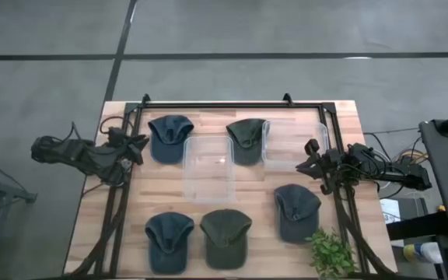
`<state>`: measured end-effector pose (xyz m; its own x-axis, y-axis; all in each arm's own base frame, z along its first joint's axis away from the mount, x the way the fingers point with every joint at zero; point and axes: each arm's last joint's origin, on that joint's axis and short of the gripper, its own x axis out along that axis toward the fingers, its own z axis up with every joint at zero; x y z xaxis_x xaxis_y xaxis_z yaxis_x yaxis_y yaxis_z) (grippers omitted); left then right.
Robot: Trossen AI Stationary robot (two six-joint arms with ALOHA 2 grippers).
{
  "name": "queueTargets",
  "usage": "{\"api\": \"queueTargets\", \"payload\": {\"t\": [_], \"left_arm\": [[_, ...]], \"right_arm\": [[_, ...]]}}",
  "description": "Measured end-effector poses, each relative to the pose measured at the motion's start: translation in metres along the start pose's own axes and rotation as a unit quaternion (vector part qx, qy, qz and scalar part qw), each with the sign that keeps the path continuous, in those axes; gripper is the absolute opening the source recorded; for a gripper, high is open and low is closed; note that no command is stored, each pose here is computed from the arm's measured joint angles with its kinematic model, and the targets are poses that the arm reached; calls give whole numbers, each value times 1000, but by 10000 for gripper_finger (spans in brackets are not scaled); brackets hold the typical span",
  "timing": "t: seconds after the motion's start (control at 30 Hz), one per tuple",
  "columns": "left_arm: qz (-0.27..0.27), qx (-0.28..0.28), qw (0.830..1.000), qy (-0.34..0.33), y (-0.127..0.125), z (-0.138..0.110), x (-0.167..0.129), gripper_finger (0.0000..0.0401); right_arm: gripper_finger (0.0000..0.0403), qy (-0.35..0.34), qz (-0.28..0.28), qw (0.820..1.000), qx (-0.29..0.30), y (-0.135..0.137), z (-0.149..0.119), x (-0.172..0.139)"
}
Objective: Pick and place caps into container
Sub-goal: Put the top blue cap into the left transparent container
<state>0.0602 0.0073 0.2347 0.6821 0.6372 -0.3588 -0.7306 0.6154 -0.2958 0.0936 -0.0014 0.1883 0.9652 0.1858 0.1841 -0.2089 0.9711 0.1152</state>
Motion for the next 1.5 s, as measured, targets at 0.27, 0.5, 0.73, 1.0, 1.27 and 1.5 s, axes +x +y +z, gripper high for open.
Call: {"api": "queueTargets", "payload": {"t": [0.27,0.5,0.73,1.0,1.27,1.5], "left_arm": [[-94,-11,995,-14,-9,-19,13,122],[-7,-22,999,-37,8,-22,10,122],[-12,-172,985,25,11,-10,0,122],[52,-211,976,2,0,-9,9,122],[134,-164,976,46,-26,10,27,122],[259,-125,951,118,-21,18,52,122]], "right_arm": [[38,0,0,1000,0,0,0,0],[38,0,0,1000,1,0,0,0],[38,-3,0,1000,-1,0,1,0],[38,-3,0,1000,-1,0,1,0],[38,-3,1,1000,-1,0,1,0],[38,-4,1,1000,-1,0,1,0]]}}
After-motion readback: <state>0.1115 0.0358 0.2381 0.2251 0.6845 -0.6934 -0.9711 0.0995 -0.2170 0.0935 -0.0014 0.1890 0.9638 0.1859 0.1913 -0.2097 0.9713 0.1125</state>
